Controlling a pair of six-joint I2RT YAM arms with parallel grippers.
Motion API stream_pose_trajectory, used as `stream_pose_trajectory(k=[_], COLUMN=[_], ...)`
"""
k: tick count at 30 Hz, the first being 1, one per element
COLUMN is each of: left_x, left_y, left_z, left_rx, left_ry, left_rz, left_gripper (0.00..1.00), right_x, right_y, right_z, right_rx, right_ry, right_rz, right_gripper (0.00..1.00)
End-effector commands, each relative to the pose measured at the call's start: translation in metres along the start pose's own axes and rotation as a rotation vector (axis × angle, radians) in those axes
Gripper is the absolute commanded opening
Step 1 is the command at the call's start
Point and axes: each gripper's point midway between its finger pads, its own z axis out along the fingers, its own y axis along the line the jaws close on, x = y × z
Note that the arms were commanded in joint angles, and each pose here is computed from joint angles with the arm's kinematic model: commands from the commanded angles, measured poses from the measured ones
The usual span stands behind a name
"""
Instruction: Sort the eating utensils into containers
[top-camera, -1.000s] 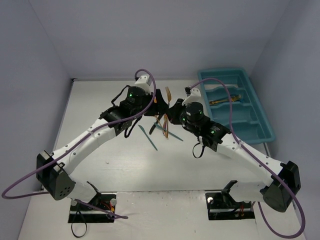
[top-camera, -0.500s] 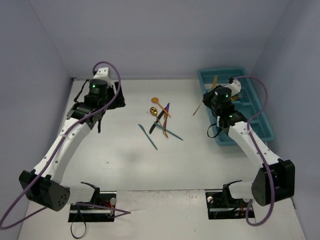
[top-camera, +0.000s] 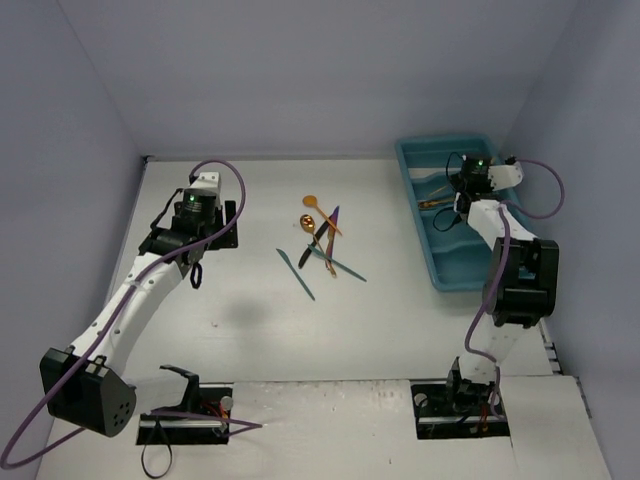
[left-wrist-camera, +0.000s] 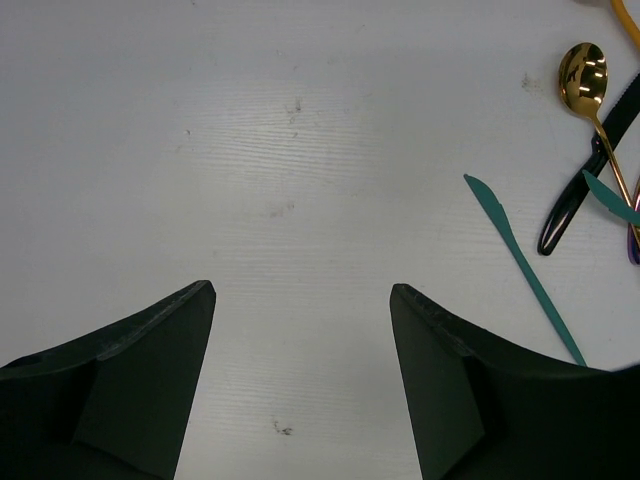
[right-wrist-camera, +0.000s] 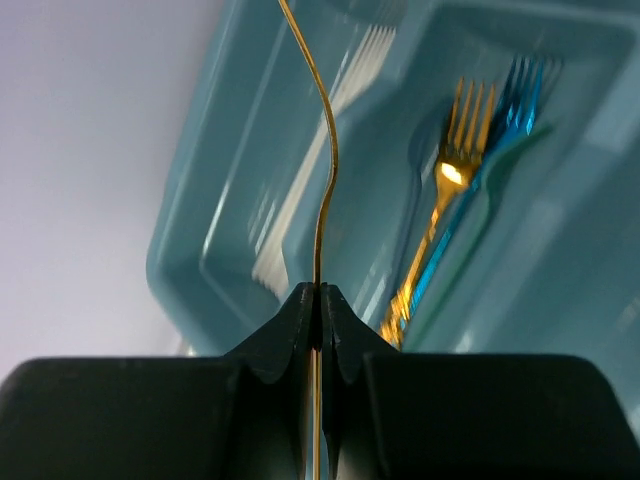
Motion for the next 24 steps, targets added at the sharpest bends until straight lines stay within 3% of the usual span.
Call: stream_pose_trajectory(k=[1, 6, 14, 16, 20, 24], left_x=[-0.028, -0.026, -0.025, -0.025, -0.026, -0.028], left_y=[0.001, 0.003, -0.002, 0.0, 0.001, 0.001], left_z=[-0.01, -0.008, -0.005, -0.007, -0.008, -0.01], left_rx=[0.015, 0.001, 0.02, 0.012, 0.009, 0.012], left_ry=[-0.101, -0.096, -0.085, -0.09, -0.095, -0.103], left_rz=[-0.014, -0.003, -0.006, -0.006, -0.006, -0.007], left_gripper=[0.68, 0.68, 0.68, 0.68, 0.68, 0.68], right_x=[-0.043, -0.03, -0.033, -0.035, -0.028, 0.01], right_y=[0.04, 0.034, 0.05, 0.055, 0.085, 0.128], right_z=[0.02, 0.049, 0.037, 0.029, -0.002, -0.064], right_rx=[-0.06, -0.045, -0.102, -0.128, -0.265, -0.49], right_ry=[-0.159, -0.12, -0.085, -0.071, 0.016, 0.133], right_rz=[0.122, 0.125, 0.072, 0.045, -0.085, -0.377], right_gripper=[0.05, 0.16, 0.39, 0.41, 0.44, 0.47])
